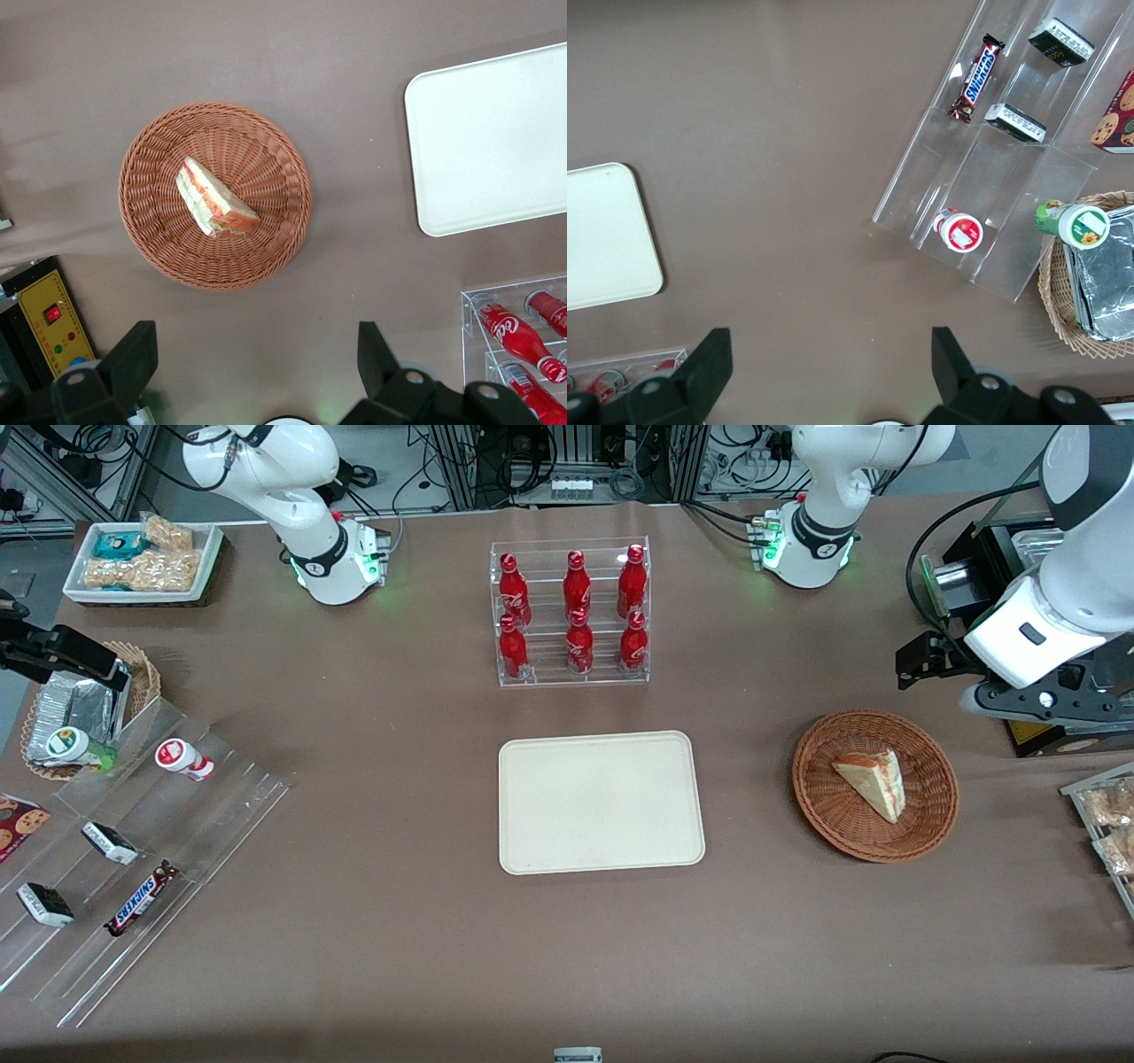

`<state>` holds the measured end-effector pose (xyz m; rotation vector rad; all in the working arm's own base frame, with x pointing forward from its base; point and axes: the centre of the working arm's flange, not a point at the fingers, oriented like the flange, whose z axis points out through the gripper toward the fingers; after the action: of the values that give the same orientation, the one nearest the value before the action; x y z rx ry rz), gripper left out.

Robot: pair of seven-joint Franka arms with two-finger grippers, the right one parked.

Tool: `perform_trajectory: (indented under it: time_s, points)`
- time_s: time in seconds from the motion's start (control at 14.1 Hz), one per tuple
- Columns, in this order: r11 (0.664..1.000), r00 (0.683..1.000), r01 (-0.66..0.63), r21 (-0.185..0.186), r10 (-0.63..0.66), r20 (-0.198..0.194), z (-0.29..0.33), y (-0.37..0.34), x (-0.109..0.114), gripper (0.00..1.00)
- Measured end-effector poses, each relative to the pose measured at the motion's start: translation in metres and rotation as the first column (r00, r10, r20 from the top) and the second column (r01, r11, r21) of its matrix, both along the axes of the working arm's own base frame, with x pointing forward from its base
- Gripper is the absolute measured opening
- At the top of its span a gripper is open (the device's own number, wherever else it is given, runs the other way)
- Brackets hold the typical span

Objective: Place sandwich from basket to tray
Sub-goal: 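Lower the open left gripper over the sandwich in the wicker basket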

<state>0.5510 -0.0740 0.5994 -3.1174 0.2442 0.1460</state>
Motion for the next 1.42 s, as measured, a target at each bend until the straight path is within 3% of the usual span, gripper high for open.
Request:
perform_trajectory:
  time_s: [0.99,1.42]
  points:
    - [1.0,1.0,-0.004,0.001,0.004,-0.001,-0.001,0.002,0.0,1.0]
    - [0.999,0.997,-0.052,0.01,0.052,-0.049,-0.03,0.028,0.01,1.0]
